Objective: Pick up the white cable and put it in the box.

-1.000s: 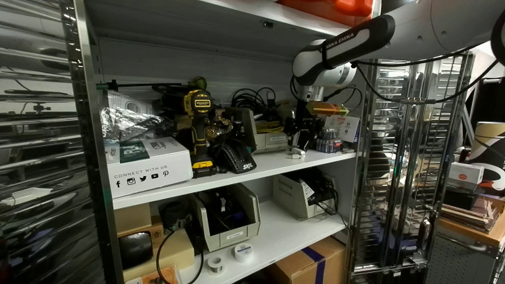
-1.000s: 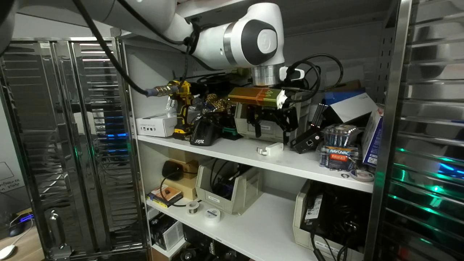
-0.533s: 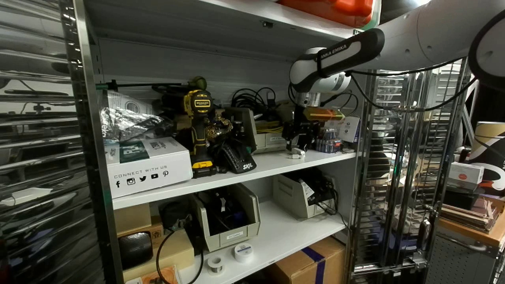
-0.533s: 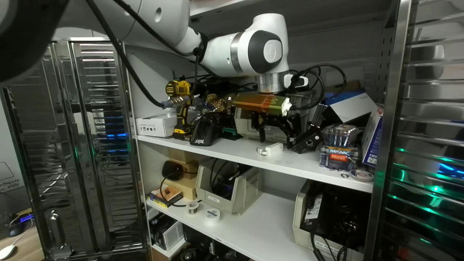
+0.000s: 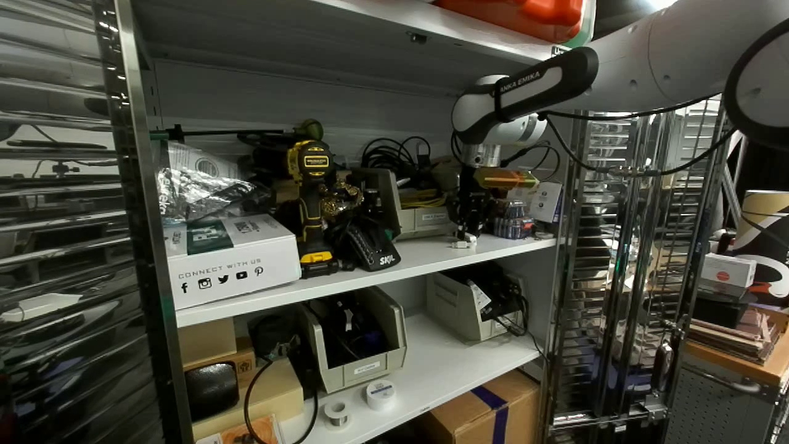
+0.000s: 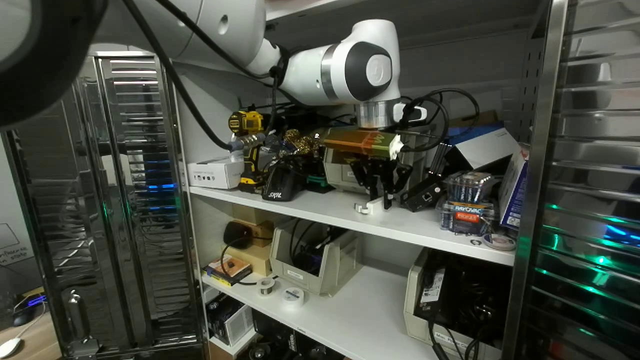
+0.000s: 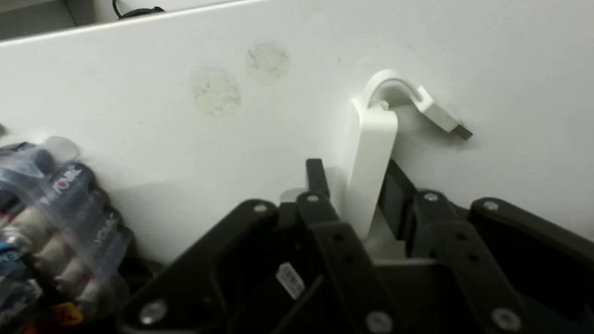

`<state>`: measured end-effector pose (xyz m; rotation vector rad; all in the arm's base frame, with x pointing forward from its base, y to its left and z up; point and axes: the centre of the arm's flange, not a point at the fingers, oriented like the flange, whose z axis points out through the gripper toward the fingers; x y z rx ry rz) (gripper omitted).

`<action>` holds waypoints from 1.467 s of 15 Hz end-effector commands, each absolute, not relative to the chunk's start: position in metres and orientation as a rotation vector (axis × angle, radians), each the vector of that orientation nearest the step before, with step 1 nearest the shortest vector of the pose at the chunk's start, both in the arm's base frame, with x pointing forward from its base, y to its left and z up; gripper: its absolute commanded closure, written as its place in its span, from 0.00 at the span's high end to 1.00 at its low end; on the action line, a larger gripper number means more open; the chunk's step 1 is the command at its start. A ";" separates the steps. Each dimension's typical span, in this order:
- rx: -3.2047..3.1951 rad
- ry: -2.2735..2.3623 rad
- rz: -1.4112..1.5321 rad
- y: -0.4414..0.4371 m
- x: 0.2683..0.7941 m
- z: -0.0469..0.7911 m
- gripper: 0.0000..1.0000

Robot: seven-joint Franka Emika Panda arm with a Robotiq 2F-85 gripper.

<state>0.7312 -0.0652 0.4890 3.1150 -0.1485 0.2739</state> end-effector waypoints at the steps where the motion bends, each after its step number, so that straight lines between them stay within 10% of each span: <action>1: 3.123 -0.207 0.251 -0.068 0.735 0.498 0.05; 11: 3.159 -0.288 0.047 -0.030 0.667 0.525 0.05; 22: 2.944 -0.124 0.534 0.023 0.658 0.539 0.05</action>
